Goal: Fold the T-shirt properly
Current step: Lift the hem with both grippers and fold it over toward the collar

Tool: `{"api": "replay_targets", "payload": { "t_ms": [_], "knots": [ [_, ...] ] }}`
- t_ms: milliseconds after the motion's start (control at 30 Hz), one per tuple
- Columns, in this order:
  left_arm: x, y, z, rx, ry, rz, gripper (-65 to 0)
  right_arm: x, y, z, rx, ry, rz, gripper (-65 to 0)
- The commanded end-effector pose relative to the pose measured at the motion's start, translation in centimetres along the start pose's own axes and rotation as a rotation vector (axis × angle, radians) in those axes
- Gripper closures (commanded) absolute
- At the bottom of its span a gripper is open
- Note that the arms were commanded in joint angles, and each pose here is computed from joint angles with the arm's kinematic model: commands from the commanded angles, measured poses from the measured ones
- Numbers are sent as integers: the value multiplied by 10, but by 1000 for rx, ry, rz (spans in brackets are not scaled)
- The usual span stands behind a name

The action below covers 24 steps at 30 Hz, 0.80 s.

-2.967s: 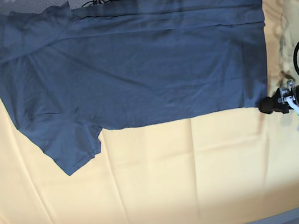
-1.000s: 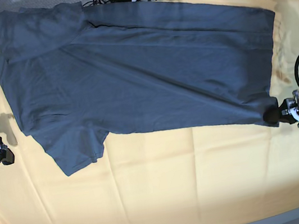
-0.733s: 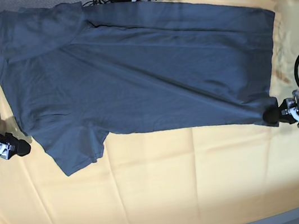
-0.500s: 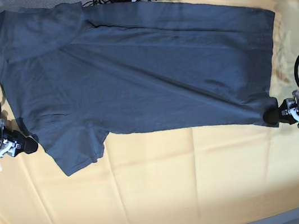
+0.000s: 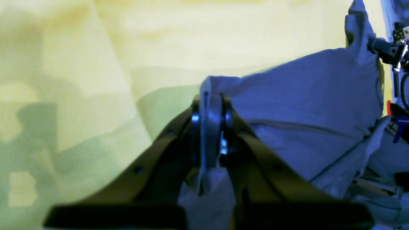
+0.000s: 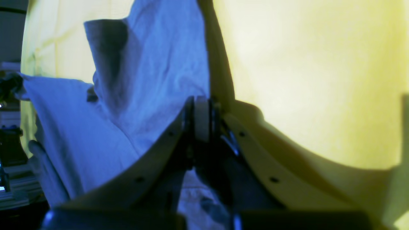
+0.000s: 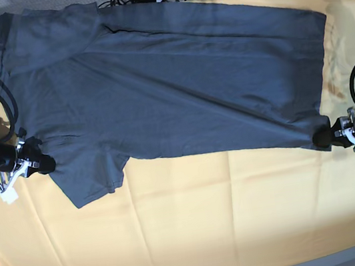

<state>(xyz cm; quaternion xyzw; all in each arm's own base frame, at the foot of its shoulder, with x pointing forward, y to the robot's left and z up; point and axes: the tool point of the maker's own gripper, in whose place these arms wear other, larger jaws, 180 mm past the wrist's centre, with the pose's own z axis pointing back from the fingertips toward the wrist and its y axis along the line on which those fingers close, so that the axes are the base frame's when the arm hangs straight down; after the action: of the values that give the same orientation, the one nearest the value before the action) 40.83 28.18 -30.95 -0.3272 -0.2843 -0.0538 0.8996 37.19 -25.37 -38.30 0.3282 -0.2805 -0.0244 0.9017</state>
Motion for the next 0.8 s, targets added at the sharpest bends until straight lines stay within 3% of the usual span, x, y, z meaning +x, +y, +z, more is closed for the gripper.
{"api": "replay_targets", "payload": {
  "t_ms": [0,233,367,500,633,767],
  "knots": [
    [23,-5,13,-9,-62,-23,0,27,5,11,-3,-53,45,0],
    [27,-5,14,-9,-78,-26,0,80,23,22,7,-143,114,0],
    [30,-6,14,-10,-94,-26,0,112,17,29,-91,-214,197,0],
    [47,0,20,24,-179,-47,0,133,12,34,-171,-265,274,0],
    [73,6,32,72,-295,-82,0,142,13,30,-218,-275,356,0],
    [84,7,29,101,-346,-118,0,149,20,19,-248,-266,457,0]
  ]
}}
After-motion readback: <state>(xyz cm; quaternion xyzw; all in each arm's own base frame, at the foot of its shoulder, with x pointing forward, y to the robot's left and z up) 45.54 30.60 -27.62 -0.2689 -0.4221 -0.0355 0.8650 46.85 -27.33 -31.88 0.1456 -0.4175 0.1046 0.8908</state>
